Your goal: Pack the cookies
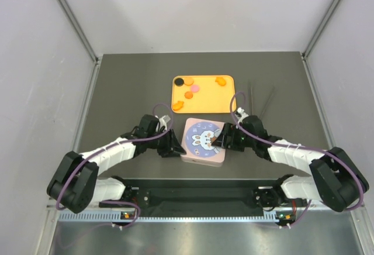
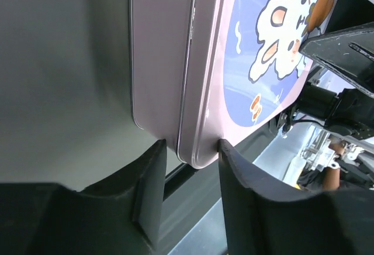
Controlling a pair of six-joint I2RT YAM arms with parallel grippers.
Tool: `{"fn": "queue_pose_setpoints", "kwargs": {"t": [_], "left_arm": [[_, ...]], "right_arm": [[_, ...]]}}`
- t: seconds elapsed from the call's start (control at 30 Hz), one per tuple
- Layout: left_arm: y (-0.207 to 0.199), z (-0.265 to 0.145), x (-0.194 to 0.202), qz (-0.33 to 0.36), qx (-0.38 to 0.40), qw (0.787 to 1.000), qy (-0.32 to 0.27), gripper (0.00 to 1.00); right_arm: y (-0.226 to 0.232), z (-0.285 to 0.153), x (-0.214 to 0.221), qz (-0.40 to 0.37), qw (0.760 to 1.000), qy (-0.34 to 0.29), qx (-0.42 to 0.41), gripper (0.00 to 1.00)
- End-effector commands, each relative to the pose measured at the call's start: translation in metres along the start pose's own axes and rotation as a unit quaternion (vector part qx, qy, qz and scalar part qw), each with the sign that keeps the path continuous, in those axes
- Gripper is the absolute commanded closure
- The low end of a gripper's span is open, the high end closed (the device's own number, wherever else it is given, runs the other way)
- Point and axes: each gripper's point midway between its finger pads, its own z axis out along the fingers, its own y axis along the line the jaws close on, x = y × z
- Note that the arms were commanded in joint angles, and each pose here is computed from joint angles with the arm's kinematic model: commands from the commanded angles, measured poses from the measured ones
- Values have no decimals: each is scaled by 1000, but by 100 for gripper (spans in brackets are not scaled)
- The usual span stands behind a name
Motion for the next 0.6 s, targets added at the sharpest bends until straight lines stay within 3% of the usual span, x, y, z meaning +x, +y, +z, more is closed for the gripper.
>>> {"fn": "queue_pose_setpoints", "kwargs": {"t": [0.0, 0.07, 0.17, 0.3, 0.43, 0.47, 0.57], "left_arm": [[34, 9, 6, -13, -65, 998, -5, 62], [39, 10, 7, -17, -73, 997, 0, 69], [38, 9, 6, -14, -75, 997, -3, 69], [32, 2, 0, -1, -84, 996, -11, 66], [14, -9, -19, 27, -84, 996, -32, 48], [13, -12, -20, 36, -90, 995, -31, 39], [-10, -23, -39, 67, -80, 993, -53, 26]], "right_arm": [[3, 6, 5, -4, 1000, -3, -6, 23], [1, 6, 7, -3, 1000, -2, -5, 30], [-1, 5, 9, -1, 1000, 1, -2, 33], [0, -3, 5, -3, 1000, -7, 6, 21], [4, -17, -13, -14, 999, -27, 11, 2], [9, -21, -22, -16, 999, -35, 6, 0], [17, -41, -50, -18, 998, -67, -4, 0]]}}
